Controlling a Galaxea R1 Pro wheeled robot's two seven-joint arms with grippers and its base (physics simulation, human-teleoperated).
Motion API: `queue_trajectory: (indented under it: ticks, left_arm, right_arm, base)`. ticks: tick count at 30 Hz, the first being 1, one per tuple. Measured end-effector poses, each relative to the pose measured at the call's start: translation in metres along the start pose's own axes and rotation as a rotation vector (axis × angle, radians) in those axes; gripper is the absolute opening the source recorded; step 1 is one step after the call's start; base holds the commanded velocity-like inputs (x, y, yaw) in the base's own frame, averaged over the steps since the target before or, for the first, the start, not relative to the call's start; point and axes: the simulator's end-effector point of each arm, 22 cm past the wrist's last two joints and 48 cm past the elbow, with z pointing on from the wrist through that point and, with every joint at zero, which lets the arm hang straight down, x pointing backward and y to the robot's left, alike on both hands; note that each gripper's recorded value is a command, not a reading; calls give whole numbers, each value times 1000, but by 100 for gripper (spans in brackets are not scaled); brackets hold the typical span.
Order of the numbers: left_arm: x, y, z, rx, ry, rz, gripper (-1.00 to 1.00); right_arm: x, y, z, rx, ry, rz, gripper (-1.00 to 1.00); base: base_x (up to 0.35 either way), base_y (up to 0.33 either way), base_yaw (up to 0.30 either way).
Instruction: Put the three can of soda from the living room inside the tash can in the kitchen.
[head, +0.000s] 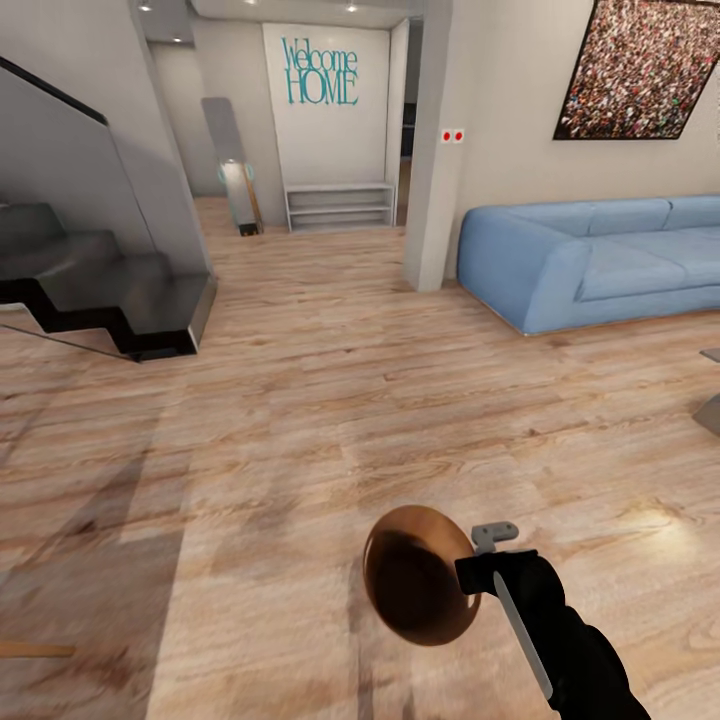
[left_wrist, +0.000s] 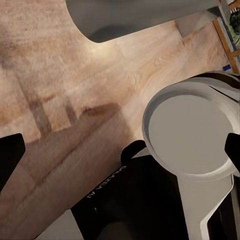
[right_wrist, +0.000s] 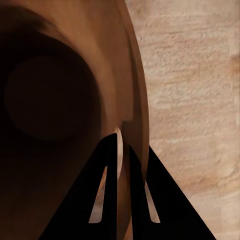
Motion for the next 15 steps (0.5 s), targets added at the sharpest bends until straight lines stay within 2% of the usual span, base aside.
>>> queue_trajectory:
  ticks: [4, 9, 15]
  left_arm:
    - [-2, -1, 0, 1, -4, 5, 100]
    - [-3, -1, 0, 1, -5, 9, 100]
    - [-5, -2, 0, 3, -7, 15, 100]
  right_arm:
    - [-2, 0, -2, -1, -6, 1, -100]
    - [-3, 2, -3, -8, -9, 5, -100]
    - [-4, 0, -4, -2, -12, 2, -100]
  base:
    - [24, -24, 0]
    - [185, -220, -21]
    - [214, -273, -199]
